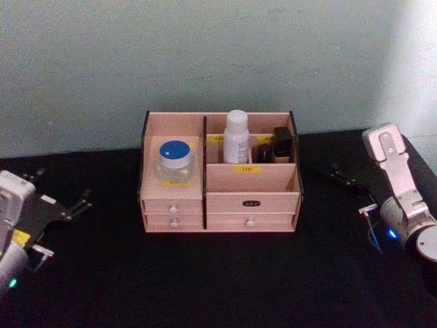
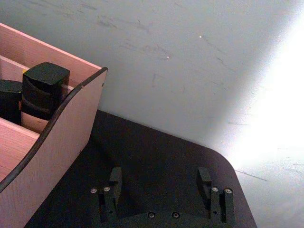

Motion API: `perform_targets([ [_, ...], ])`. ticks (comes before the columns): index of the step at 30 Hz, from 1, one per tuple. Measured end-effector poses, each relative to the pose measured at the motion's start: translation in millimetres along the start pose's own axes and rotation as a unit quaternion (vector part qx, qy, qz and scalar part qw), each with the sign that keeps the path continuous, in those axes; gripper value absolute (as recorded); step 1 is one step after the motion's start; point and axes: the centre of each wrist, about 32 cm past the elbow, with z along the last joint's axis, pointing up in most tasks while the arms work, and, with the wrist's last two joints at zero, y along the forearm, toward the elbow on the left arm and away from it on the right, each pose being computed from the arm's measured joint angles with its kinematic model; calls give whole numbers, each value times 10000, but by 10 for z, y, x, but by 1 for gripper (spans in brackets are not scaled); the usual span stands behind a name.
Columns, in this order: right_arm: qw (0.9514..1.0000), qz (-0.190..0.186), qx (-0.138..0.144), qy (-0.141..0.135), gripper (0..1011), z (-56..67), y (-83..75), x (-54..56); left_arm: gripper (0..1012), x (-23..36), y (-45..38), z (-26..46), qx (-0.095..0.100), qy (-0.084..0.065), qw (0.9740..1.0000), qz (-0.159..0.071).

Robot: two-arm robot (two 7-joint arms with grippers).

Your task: Pick up the facial cleanser and watermelon frost from the table and place them into the tiered storage box.

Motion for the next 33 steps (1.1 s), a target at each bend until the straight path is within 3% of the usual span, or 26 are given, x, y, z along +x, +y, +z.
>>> perform_targets([
  [33,10000,0,-1,0,1002,0,0,0,1001,0,0,0,0,0,10000,0],
])
